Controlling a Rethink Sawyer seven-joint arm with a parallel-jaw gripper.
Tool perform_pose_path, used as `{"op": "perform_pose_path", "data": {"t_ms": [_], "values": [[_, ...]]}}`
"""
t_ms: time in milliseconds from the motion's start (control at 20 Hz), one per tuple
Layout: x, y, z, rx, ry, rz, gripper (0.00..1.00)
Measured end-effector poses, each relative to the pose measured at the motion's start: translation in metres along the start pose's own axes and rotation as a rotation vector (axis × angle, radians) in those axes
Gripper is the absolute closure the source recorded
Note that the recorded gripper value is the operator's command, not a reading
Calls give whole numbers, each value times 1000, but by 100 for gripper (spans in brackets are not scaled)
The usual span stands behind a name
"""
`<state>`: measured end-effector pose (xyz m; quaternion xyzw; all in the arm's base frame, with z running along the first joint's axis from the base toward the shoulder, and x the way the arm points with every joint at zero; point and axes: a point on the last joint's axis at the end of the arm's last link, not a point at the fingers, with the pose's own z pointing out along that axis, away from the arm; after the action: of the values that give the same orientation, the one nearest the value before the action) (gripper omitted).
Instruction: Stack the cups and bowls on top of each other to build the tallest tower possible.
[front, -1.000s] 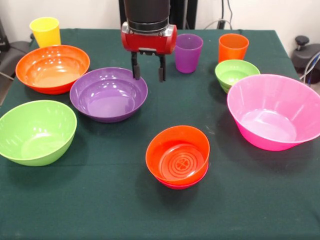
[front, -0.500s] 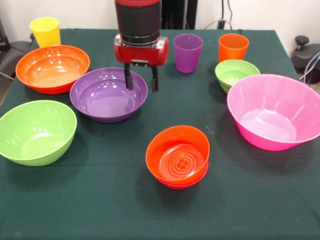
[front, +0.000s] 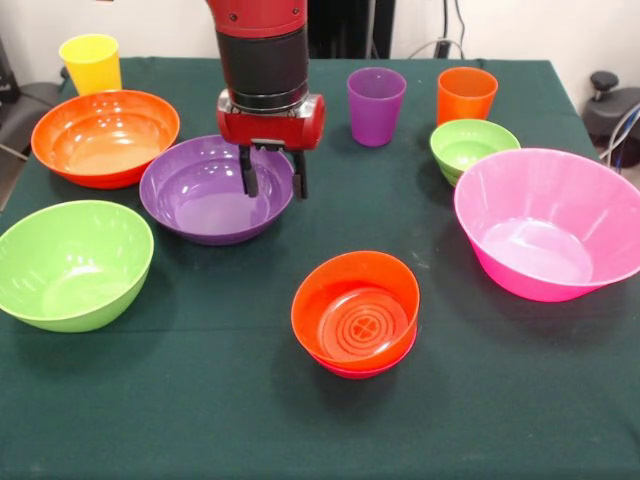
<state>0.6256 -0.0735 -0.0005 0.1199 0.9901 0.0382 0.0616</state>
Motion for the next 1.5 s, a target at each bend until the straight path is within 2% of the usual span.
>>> {"op": "perform_pose_path", "data": {"t_ms": [350,700,1250,1500], "values": [[3,-2,4,2,3,-8,0],[-1,3,5,4,-6,-19,0],[-17,41,5,12,-47,-85,0],[-20,46,5,13,-54,-91,0]]}}
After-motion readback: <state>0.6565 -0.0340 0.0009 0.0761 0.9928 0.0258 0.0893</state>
